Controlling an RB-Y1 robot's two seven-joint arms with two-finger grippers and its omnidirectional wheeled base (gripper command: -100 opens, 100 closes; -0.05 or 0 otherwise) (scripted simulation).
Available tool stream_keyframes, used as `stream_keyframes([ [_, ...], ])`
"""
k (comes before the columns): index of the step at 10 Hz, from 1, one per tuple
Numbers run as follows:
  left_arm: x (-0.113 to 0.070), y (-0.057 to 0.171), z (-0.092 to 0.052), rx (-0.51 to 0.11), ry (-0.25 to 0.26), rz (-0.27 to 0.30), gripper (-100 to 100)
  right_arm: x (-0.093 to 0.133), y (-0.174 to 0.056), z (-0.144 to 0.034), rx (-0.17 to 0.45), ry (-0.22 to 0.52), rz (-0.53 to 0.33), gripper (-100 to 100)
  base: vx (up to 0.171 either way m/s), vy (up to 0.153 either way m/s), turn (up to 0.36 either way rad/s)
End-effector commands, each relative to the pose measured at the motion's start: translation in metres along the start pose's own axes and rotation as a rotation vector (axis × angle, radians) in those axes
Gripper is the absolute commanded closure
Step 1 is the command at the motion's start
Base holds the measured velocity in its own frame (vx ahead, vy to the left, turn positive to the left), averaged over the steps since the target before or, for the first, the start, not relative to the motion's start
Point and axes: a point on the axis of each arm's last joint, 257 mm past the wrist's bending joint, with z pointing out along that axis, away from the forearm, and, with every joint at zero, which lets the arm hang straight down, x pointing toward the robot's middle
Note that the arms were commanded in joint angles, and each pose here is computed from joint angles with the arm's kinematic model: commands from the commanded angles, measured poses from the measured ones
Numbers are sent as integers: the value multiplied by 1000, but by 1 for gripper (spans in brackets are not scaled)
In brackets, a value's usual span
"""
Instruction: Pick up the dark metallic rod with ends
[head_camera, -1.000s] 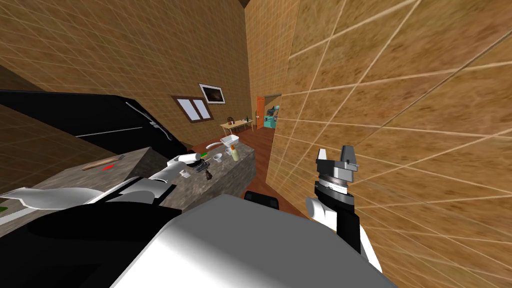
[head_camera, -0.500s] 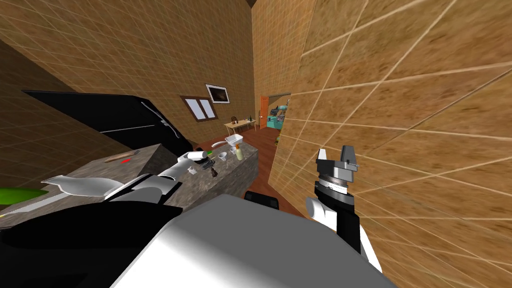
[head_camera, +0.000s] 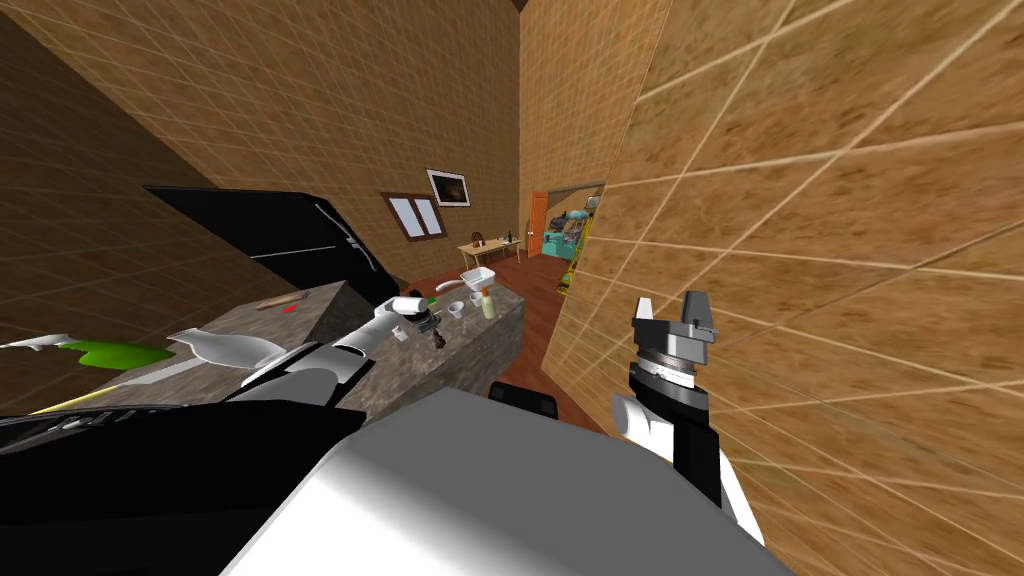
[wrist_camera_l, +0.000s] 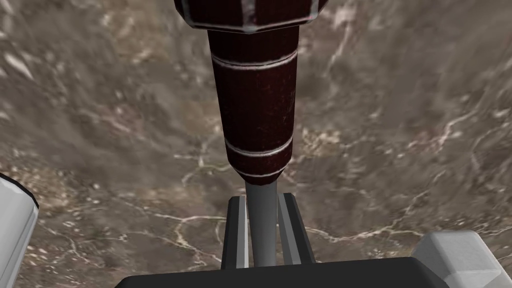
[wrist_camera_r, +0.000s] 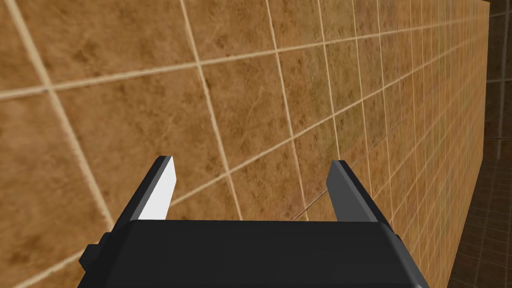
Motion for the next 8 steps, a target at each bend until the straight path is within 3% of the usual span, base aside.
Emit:
stream_keyframes([
  [1,12,-34,-6,4,-5,39,100,0,0,0,0,0,0,0,-4,76,275],
  [2,10,-38,-8,10,-8,37,100,0,0,0,0,0,0,0,-7,55,90],
  [3,18,-60,-14,15,-16,60,100,0,0,0,0,0,0,0,-3,61,147],
  [4,17,-61,-15,17,-17,60,100,0,0,0,0,0,0,0,4,44,73],
  [5,24,-80,-21,18,-26,76,100,0,0,0,0,0,0,0,-3,53,187],
  [7,22,-79,-21,22,-26,79,100,0,0,0,0,0,0,0,-2,19,44],
  [8,22,-80,-21,22,-27,79,0,0,0,0,0,0,0,0,0,0,0],
])
